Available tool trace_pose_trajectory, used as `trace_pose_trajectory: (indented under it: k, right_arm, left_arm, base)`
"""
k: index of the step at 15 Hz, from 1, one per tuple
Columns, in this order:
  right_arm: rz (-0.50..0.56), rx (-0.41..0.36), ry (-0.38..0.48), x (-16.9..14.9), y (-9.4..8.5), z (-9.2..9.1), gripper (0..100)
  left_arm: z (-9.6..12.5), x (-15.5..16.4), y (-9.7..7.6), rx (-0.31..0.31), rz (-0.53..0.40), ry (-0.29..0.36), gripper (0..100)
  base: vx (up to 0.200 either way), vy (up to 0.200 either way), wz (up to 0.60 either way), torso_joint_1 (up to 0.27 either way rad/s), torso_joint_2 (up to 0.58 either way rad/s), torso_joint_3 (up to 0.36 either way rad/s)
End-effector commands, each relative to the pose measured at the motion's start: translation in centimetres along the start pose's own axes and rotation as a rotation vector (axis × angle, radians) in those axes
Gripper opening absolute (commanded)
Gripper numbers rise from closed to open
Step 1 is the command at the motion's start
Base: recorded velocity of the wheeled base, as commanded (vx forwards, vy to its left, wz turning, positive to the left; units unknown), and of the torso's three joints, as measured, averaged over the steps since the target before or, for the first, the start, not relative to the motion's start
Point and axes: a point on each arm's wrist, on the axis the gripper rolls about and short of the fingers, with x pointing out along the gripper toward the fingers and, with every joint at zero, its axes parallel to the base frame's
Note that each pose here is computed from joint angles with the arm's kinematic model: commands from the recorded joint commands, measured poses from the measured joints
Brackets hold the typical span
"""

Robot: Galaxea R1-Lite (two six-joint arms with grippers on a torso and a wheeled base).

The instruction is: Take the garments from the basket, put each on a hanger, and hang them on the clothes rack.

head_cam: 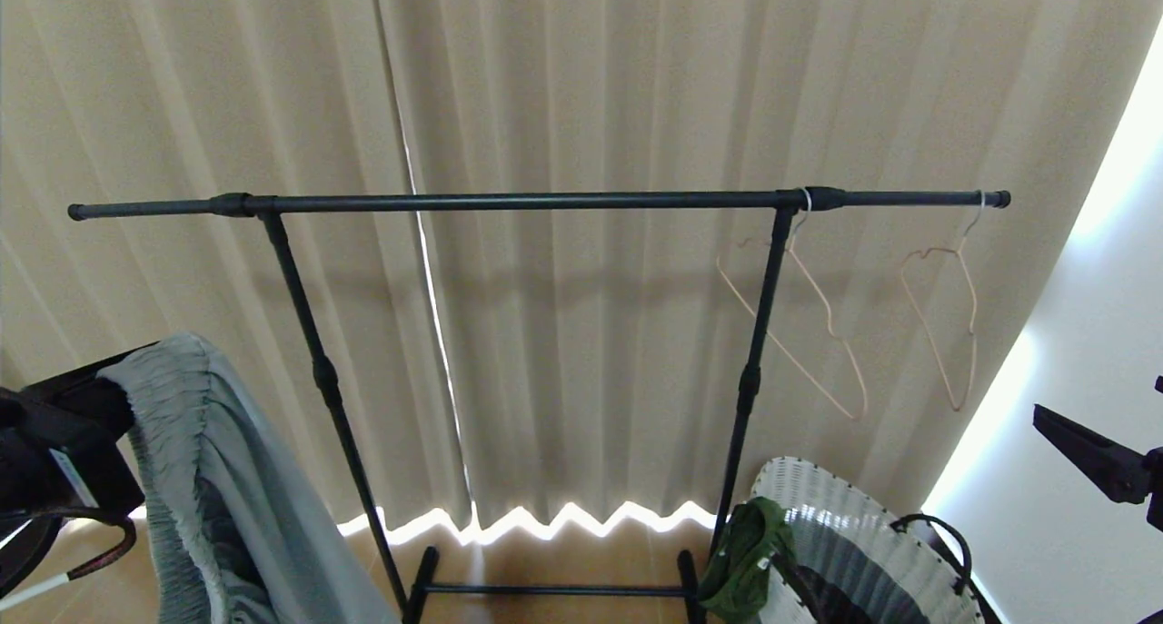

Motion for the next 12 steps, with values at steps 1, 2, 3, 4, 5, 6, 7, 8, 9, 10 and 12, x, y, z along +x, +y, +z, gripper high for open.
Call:
trace_pose_trajectory:
  k: [1, 2, 3, 4, 5, 6, 7, 8, 9, 10, 12]
  right_arm:
    - [0.001, 0.001, -0.001, -0.01, 0.01, 0.01, 100]
    - [0.001, 0.001, -0.001, -0.01, 0.01, 0.01, 100]
    - [0.001, -0.001, -0.001, -0.01, 0.01, 0.01, 100]
    - [0.001, -0.001, -0.001, -0.01, 0.01, 0.01, 100]
    - [0.001, -0.001, 0.0, 0.03, 0.01, 0.0, 100]
    - [0.001, -0.001, 0.0, 0.03, 0.01, 0.0, 100]
    - [0.001, -0.001, 0.0, 0.03, 0.01, 0.0, 100]
    - [0.001, -0.001, -0.001, -0.01, 0.01, 0.01, 100]
    - [-0.001, -0.001, -0.003, -0.04, 0.0, 0.02, 100]
    - [-0.001, 0.001, -0.004, -0.07, 0.0, 0.03, 100]
    - [-0.001, 0.001, -0.003, -0.07, 0.0, -0.01, 100]
  left_arm:
    - [0.0, 0.01, 0.0, 0.001, 0.001, 0.0, 0]
    - [0.0, 0.01, 0.0, 0.001, 0.001, 0.0, 0]
    - [0.0, 0.01, 0.0, 0.001, 0.001, 0.0, 0]
    - [-0.04, 0.01, 0.0, 0.001, 0.001, 0.002, 0]
    - [-0.14, 0.04, -0.02, 0.001, 0.0, 0.006, 0]
    - [-0.23, 0.04, -0.03, 0.002, 0.0, 0.009, 0]
    - [-0.23, 0.04, -0.03, 0.002, 0.0, 0.009, 0]
    - [-0.21, 0.07, -0.03, 0.002, 0.0, 0.009, 0]
    - [-0.22, 0.11, -0.04, 0.002, -0.001, 0.011, 0]
    - [-0.27, 0.18, -0.05, 0.014, -0.001, 0.015, 0]
    - [-0.36, 0.24, -0.07, 0.029, -0.002, 0.021, 0]
  base:
    - [0.0, -0.2, 0.0, 0.002, 0.0, 0.002]
    - [0.0, -0.2, 0.0, -0.002, -0.01, 0.002]
    - [0.0, -0.2, 0.0, -0.002, 0.0, -0.002]
    - [0.0, -0.2, 0.0, 0.007, 0.01, 0.002]
    - [0.0, -0.2, 0.0, -0.002, 0.0, 0.002]
    - [0.0, 0.0, 0.0, 0.0, 0.0, 0.0]
    - [0.0, 0.0, 0.0, 0.0, 0.0, 0.0]
    - [0.0, 0.0, 0.0, 0.0, 0.0, 0.0]
    - [0.0, 0.0, 0.0, 0.0, 0.0, 0.0]
    - [0.0, 0.0, 0.0, 0.0, 0.0, 0.0]
    - [0.0, 0.0, 0.0, 0.0, 0.0, 0.0]
